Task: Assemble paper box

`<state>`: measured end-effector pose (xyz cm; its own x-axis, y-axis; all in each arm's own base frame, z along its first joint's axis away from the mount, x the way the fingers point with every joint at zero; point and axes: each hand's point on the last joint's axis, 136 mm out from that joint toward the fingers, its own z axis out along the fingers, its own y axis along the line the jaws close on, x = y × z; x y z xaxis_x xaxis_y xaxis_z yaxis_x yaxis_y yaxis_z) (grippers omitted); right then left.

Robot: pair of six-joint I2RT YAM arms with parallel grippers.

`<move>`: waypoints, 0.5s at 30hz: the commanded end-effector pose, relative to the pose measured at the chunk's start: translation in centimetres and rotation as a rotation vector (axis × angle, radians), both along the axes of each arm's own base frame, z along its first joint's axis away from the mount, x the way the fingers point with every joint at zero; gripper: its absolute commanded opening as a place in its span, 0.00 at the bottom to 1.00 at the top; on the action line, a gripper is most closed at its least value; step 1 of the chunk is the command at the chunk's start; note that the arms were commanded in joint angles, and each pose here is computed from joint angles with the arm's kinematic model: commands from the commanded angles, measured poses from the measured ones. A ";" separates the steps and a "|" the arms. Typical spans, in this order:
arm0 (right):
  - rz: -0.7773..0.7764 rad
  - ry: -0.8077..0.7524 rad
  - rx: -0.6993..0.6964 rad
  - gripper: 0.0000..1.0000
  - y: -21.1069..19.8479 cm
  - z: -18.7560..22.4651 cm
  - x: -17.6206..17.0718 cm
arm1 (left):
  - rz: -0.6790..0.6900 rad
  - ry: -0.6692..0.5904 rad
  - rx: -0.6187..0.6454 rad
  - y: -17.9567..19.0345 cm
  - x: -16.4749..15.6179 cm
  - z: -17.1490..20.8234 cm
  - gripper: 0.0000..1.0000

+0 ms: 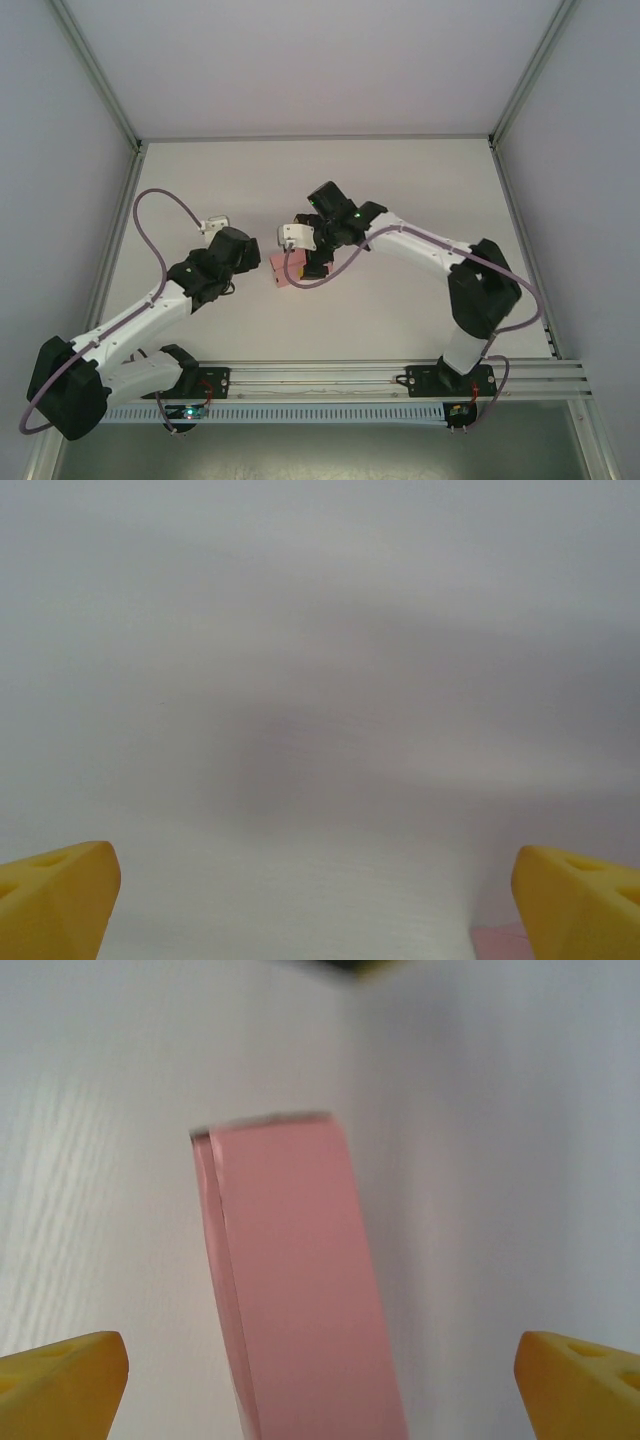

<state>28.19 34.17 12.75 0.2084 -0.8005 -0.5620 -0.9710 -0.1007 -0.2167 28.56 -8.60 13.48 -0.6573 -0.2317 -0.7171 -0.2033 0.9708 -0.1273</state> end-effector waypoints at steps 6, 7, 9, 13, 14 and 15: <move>0.004 -0.071 -0.231 0.98 -1.7 -3.4 2.3 | 0.094 -0.015 0.052 3.1 -1.9 -0.4 1.00; 0.004 -0.066 -0.244 0.98 -1.7 -3.7 2.5 | 0.093 -0.019 0.050 3.2 -2.0 -0.4 1.00; 0.024 -0.038 -0.273 0.96 -1.7 -4.5 2.2 | 0.097 -0.023 0.049 3.4 -2.2 -0.4 1.00; 0.048 0.010 -0.328 0.89 -1.8 -5.5 1.5 | 0.107 -0.027 0.058 3.9 -2.6 -0.3 1.00; 0.057 0.014 -0.339 0.87 -1.9 -5.6 1.4 | 0.110 -0.030 0.058 4.0 -2.7 -0.3 1.00; 0.055 0.012 -0.344 0.86 -1.9 -5.5 1.4 | 0.111 -0.034 0.056 4.0 -2.7 -0.1 1.00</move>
